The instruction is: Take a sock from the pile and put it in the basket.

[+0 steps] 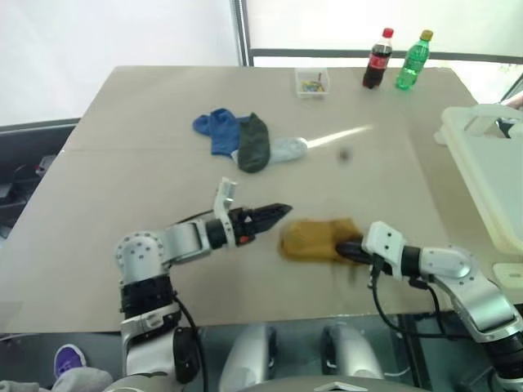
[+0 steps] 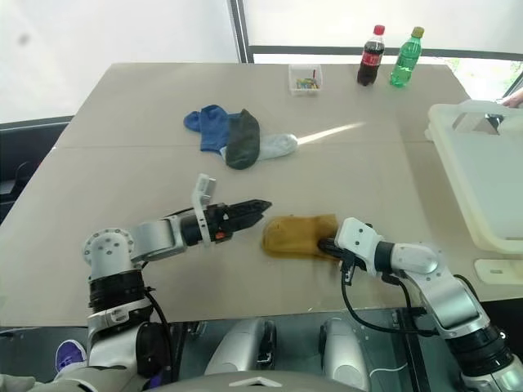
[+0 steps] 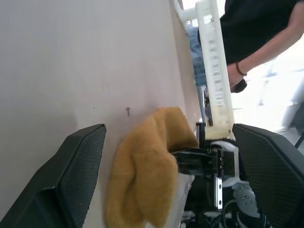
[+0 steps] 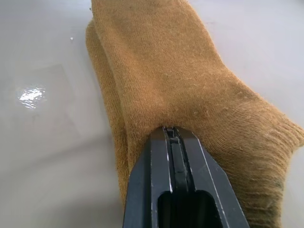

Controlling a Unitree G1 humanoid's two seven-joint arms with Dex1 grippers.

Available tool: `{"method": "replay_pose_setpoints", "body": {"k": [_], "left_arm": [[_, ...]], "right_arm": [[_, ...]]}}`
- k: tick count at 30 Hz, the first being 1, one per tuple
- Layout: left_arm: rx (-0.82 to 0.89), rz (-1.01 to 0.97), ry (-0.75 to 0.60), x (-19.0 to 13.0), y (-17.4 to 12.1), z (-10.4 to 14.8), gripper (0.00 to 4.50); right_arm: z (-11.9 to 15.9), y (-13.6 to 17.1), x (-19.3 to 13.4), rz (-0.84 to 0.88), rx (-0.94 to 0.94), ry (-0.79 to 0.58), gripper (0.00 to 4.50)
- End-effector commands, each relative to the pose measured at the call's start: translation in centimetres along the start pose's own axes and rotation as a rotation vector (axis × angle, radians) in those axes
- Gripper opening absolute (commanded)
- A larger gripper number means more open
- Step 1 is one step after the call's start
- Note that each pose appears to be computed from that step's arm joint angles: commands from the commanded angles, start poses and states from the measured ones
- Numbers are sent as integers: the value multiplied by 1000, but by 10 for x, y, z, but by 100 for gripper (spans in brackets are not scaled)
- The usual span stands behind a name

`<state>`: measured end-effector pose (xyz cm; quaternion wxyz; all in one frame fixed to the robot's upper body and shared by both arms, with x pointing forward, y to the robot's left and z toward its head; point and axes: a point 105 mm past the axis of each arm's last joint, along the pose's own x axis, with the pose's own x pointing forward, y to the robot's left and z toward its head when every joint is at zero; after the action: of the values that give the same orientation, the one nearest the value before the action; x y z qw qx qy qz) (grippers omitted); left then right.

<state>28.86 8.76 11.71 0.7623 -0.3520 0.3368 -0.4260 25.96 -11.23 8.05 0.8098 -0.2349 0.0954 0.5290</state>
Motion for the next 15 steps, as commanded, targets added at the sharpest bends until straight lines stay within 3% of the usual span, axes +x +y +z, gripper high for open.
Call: {"method": "replay_pose_setpoints", "body": {"k": [1,3,6,8,12,15], "left_arm": [[120,-4,29,2,-12,-7,450],[149,-7,39,1,-14,-11,450],[159,-6,36,2,-14,-13,376],[158,-7,25,3,-13,-13,278],[146,-18,12,2,-14,-12,135],[127,-33,1,-2,-17,-7,2]], "right_arm": [[-1,7,2,36,-1,7,6],[0,6,1,33,-3,8,6],[1,6,0,32,-3,9,0],[1,6,-1,31,-3,11,0],[1,5,-1,28,-4,17,0],[2,4,-1,26,-7,20,0]]}}
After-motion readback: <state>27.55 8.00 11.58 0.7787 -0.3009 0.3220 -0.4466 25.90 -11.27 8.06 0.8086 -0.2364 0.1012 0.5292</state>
